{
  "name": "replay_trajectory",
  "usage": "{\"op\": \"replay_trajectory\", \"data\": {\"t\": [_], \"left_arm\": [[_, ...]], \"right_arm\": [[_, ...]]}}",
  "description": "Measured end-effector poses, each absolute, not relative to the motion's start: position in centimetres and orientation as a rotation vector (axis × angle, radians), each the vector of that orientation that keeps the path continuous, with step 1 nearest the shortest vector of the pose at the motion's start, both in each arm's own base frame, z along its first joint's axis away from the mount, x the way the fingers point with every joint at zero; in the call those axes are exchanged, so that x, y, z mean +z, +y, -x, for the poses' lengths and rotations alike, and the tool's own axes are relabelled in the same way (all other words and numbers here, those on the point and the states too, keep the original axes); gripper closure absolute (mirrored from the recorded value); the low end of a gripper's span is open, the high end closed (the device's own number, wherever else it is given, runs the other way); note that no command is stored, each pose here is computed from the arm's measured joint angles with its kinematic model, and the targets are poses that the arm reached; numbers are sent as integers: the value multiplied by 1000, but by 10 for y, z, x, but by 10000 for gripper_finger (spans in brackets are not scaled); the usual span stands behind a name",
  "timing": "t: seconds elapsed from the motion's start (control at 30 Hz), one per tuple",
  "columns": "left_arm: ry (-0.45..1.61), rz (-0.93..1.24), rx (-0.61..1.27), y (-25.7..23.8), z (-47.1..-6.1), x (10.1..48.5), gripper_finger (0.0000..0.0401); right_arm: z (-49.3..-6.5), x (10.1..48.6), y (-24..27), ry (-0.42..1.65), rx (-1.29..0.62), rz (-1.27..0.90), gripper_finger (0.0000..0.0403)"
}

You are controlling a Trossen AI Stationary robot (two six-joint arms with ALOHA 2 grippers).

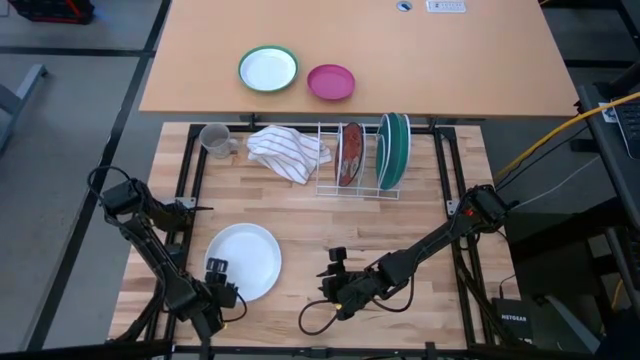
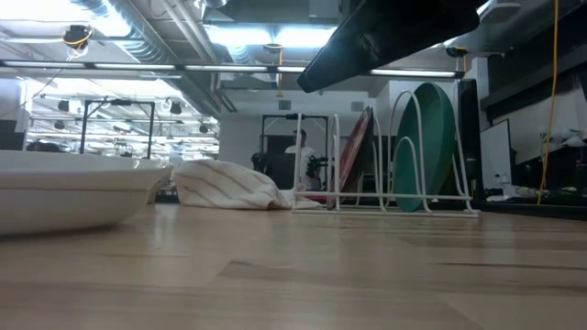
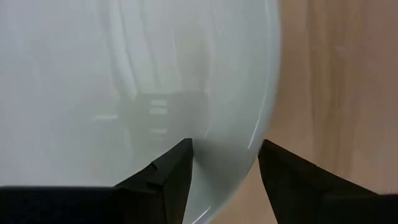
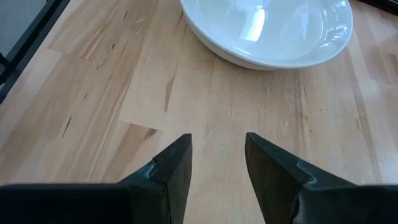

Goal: Sort dishes
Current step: Put the white plate in the dish rack

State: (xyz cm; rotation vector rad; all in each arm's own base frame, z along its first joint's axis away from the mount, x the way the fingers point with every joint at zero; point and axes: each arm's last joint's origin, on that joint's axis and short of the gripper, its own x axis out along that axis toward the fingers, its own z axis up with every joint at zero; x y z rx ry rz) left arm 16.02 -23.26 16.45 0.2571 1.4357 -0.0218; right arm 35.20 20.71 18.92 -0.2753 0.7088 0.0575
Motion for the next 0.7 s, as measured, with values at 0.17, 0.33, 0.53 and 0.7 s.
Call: {"op": "replay_trajectory", "data": {"t": [0.17, 0.33, 0.53, 0.7], "left_arm": [[1427, -179, 35, -233, -161, 164, 229], [1426, -225, -10, -233, -161, 164, 229], [1426, -245, -27, -233, -161, 164, 229], [1423, -229, -13, -233, -161, 164, 229]], "right_arm": [[-352, 189, 207, 709, 57, 275, 248], [-352, 189, 207, 709, 57, 275, 248], [-352, 189, 207, 709, 57, 275, 248], [-352, 189, 207, 708, 57, 275, 248]]}}
